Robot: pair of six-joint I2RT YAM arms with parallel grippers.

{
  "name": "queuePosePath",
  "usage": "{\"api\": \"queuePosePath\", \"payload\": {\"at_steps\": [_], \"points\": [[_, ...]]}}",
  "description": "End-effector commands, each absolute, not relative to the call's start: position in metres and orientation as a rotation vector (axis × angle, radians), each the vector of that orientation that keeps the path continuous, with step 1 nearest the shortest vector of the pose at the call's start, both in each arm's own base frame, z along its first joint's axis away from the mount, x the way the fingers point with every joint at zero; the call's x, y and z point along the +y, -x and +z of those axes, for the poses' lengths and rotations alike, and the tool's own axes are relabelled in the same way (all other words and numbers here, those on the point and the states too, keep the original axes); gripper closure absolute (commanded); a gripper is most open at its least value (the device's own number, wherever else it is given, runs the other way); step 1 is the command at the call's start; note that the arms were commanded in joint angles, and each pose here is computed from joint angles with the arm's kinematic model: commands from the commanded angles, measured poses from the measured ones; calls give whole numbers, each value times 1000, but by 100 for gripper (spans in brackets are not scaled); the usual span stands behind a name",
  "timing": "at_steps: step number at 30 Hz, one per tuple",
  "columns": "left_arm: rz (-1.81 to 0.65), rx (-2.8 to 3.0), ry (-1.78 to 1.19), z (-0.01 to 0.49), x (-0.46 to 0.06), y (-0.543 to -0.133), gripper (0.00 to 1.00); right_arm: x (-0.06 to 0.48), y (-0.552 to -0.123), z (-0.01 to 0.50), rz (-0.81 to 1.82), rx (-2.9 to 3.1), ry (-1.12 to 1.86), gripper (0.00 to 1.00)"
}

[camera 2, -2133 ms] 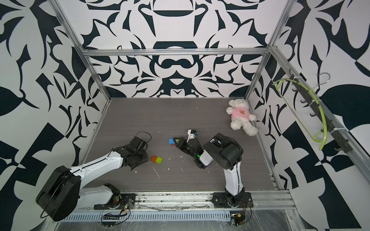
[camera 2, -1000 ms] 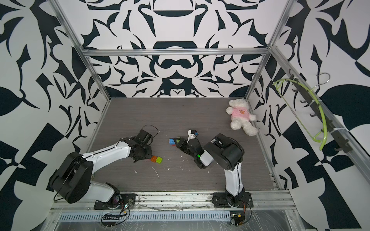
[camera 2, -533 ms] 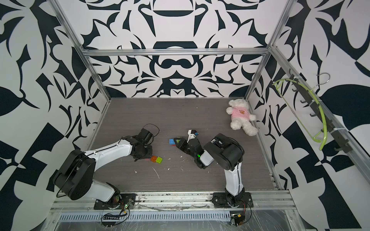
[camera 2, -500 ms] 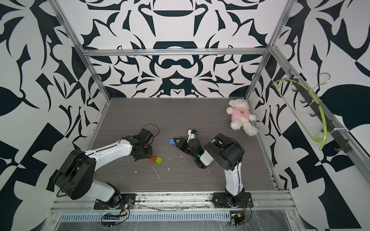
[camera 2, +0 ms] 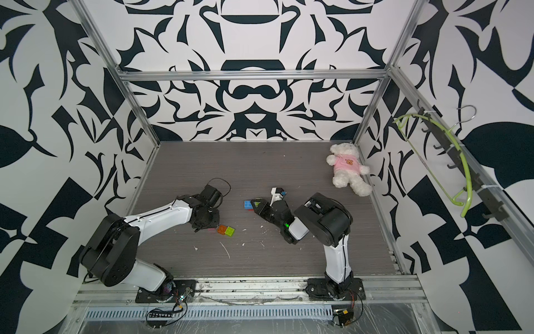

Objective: Assemble the letter v with lego
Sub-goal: Pick up the lego brick from the center of the board, then assemble the lego brick with the lego brick.

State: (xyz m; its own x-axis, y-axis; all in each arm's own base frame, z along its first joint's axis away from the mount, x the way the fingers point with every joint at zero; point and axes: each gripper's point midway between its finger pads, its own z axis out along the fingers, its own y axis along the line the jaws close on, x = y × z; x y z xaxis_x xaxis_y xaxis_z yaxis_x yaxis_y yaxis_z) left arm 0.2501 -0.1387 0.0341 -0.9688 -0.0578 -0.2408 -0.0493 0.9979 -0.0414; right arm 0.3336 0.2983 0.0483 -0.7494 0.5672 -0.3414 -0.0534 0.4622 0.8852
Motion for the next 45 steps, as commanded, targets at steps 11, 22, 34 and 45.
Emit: {"api": "queuePosePath", "payload": {"at_steps": [11, 22, 34, 45], "points": [[-152, 2707, 82, 120, -222, -313, 96, 290, -332, 37, 1219, 2151, -425, 99], [-182, 2775, -5, 94, -277, -324, 95, 289, -331, 38, 1217, 2150, -423, 99], [-192, 2802, -9, 76, -285, -325, 95, 289, -331, 37, 1219, 2148, -425, 99], [-163, 2830, -9, 63, -287, -327, 95, 289, -330, 37, 1224, 2148, -423, 100]]}}
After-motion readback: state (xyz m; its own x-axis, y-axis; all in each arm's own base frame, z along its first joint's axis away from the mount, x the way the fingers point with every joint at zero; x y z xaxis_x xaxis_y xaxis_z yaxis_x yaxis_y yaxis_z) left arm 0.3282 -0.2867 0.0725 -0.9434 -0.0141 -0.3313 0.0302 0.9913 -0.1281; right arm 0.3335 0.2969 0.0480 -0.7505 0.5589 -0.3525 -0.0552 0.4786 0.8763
